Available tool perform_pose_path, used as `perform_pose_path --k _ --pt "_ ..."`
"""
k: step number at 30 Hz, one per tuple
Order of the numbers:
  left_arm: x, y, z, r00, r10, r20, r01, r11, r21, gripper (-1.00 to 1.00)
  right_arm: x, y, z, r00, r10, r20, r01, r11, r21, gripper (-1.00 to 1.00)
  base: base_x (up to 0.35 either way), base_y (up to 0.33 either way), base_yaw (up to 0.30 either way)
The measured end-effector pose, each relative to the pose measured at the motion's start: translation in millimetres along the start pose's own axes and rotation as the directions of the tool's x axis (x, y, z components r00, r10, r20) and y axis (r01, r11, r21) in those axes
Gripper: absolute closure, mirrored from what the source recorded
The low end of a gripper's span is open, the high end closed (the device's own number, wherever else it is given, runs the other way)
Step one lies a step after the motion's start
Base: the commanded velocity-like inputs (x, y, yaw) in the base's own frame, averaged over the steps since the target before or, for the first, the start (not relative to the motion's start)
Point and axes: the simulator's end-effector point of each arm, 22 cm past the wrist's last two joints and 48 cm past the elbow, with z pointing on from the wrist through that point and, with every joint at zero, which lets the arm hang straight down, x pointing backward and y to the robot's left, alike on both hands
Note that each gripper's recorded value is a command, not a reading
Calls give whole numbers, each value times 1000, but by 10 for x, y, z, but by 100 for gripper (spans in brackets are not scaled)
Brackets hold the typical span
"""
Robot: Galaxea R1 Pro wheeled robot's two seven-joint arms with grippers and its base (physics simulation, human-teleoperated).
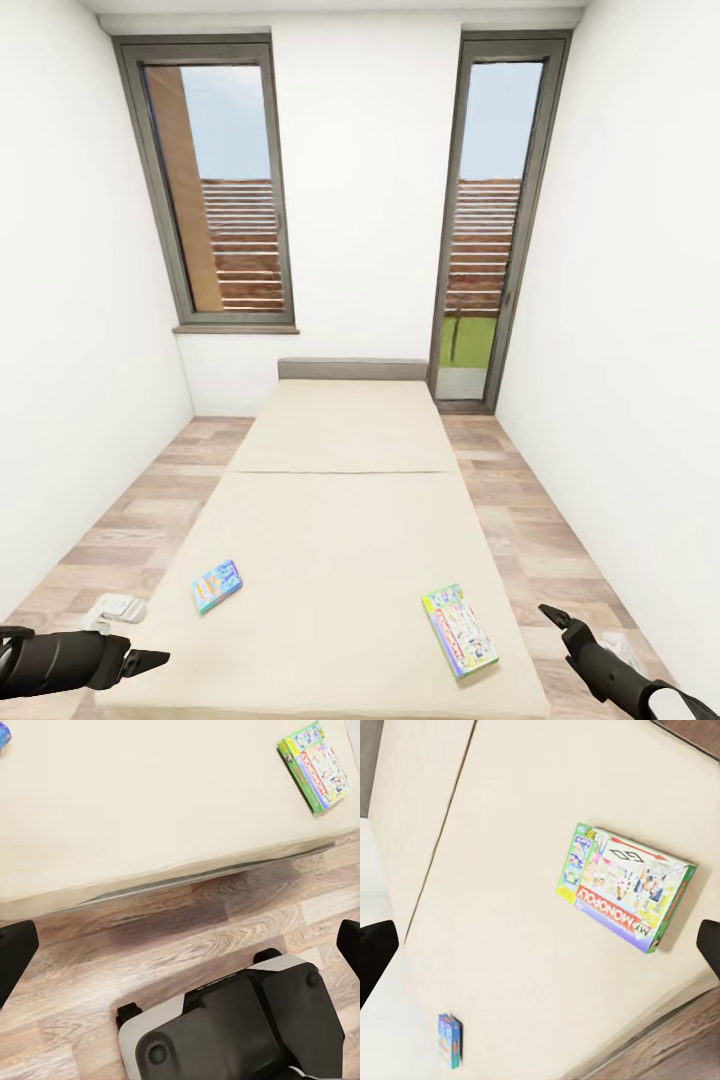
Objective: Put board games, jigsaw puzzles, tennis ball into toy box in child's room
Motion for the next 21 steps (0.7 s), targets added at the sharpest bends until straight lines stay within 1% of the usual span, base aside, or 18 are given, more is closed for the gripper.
perform_pose_path --k 4,12,21 --pt "0 0 0 1000 0 0 0 1000 0 -100 17 5 6 1000 0 -2 0 1000 -1 -100 36 36 0" --pt "0 1 0 1000 0 0 0 1000 -1 -100 29 8 10 1000 0 -4 0 1000 -1 -100 127 98 0" --pt "0 3 1 1000 0 0 0 1000 -1 -100 45 12 16 1000 -4 -9 4 1000 -1 -100 27 20 0"
